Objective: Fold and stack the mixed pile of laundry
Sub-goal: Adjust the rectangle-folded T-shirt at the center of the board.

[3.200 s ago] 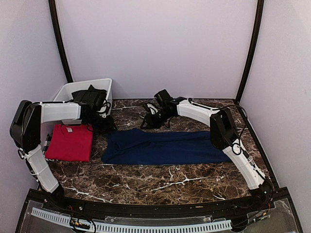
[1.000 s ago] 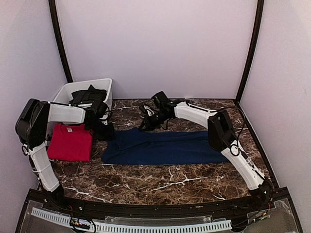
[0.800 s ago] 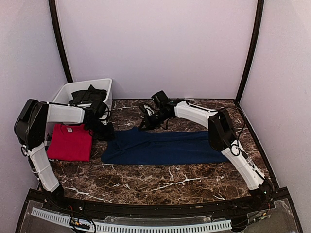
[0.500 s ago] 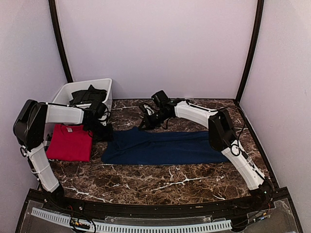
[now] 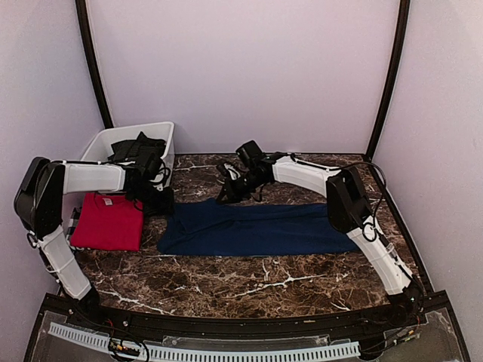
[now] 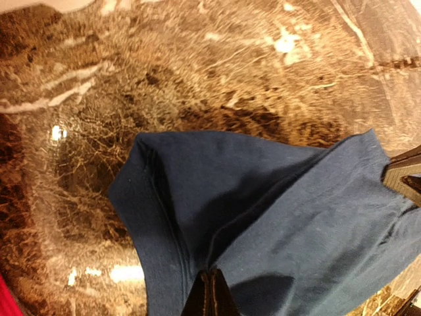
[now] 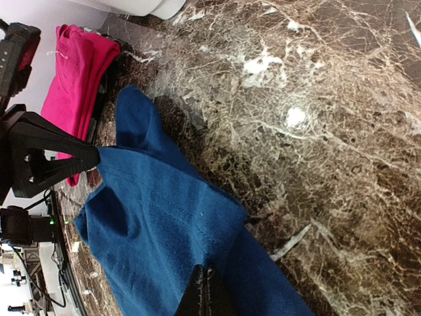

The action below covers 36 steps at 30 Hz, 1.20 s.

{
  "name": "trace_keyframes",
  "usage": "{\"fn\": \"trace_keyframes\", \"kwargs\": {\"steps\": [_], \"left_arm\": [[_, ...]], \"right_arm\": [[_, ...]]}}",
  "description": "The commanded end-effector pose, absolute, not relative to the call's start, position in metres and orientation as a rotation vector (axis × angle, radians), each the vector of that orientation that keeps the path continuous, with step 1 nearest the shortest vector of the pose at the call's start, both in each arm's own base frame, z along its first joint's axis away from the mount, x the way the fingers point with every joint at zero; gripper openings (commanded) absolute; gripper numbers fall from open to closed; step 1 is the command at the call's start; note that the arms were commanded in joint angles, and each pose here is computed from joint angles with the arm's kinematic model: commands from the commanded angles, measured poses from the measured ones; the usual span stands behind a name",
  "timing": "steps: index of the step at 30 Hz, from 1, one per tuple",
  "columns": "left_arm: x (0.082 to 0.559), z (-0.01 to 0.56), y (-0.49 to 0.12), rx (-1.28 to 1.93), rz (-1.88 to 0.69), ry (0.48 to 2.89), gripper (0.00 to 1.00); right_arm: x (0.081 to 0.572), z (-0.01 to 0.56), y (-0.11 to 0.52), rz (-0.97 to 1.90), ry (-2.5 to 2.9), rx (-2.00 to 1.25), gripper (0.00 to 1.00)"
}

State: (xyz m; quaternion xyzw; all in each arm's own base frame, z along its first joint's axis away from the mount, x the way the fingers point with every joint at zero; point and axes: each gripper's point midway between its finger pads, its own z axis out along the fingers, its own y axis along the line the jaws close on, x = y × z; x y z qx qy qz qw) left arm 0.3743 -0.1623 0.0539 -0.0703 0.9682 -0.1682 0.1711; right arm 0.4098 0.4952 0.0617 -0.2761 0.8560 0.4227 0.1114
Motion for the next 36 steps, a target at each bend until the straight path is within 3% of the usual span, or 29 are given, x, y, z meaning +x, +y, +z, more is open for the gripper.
{"fn": "trace_keyframes", "kwargs": {"steps": [1,36], "left_arm": [[0.363,0.083,-0.160,-0.140,-0.495,2.709,0.00],[0.247,0.086,-0.223,0.398,-0.561,2.776,0.00]], "right_arm": [[0.402,0.119,0.504,1.270,2.374,-0.864,0.00],[0.304,0.090,0.450,1.231,2.491,-0.890,0.00]]}}
